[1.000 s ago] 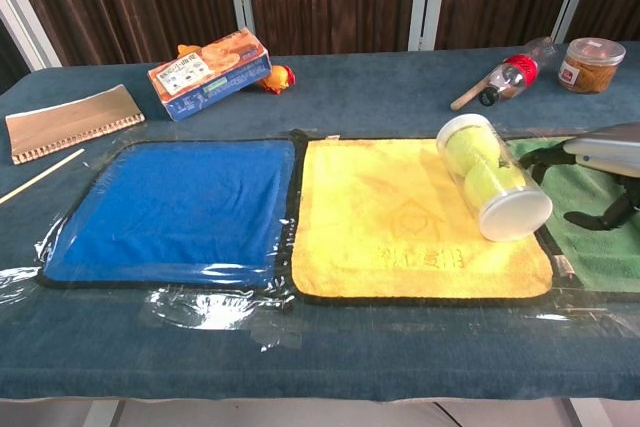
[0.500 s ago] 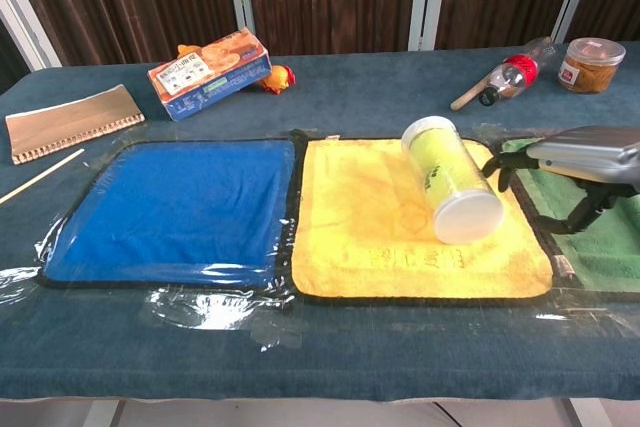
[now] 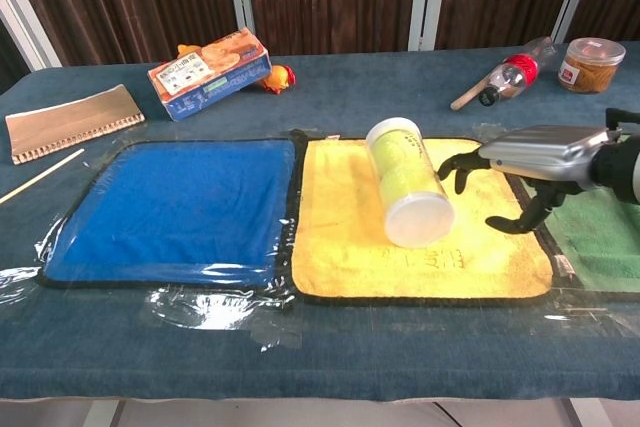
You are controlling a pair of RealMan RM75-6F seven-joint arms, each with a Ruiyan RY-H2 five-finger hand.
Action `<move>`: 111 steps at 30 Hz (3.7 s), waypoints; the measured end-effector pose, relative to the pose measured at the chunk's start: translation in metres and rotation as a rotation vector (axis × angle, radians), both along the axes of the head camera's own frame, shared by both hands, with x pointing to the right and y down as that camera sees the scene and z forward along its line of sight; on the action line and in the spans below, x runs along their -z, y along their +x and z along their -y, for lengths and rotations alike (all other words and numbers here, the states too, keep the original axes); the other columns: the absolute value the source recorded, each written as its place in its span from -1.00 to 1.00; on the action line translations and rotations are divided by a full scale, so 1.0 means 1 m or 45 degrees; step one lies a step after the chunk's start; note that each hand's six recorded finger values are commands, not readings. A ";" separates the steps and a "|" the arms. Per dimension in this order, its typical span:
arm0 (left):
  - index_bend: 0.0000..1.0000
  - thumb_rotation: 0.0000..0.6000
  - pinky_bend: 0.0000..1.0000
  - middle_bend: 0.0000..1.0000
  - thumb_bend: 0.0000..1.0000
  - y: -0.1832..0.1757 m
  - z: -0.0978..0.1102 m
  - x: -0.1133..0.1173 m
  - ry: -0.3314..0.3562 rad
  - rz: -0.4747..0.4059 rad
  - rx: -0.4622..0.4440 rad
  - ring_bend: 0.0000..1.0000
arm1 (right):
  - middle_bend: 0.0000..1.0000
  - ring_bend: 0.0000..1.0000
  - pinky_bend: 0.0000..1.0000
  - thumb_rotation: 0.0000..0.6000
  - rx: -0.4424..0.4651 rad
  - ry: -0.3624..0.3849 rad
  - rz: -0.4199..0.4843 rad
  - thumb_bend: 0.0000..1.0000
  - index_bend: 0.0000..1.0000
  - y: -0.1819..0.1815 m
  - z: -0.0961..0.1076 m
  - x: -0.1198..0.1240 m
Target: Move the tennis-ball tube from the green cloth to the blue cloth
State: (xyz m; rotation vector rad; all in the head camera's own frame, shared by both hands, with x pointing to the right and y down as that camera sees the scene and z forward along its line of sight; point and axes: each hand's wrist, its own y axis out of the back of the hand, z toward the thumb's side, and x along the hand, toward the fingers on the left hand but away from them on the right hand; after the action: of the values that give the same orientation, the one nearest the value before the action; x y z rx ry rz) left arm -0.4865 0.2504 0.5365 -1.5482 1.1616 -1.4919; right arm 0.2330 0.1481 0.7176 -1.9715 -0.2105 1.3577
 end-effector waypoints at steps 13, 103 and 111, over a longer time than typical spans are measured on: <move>-1.00 1.00 -0.91 -0.92 -0.94 0.002 -0.002 0.003 0.038 0.020 -0.009 -0.96 | -0.53 -0.79 -0.74 1.00 0.048 -0.014 0.037 -0.21 -0.67 -0.043 0.000 -0.006; -1.00 1.00 -0.91 -1.00 -0.94 0.012 0.004 -0.024 -0.093 0.140 -0.030 -1.00 | -1.00 -1.00 -1.00 1.00 -0.520 0.653 -0.018 -0.38 -1.00 0.174 -0.079 0.153; -1.00 1.00 -0.91 -1.00 -0.96 0.016 0.003 -0.023 -0.081 0.115 -0.059 -1.00 | -1.00 -1.00 -1.00 1.00 -0.515 0.648 -0.014 -0.38 -1.00 0.174 -0.081 0.155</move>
State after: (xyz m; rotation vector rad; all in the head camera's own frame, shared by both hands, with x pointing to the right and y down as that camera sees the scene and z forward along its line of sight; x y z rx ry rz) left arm -0.4705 0.2478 0.5591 -1.5229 1.0287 -1.5653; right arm 0.4074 0.2287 0.5625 -1.5369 -0.8968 1.3849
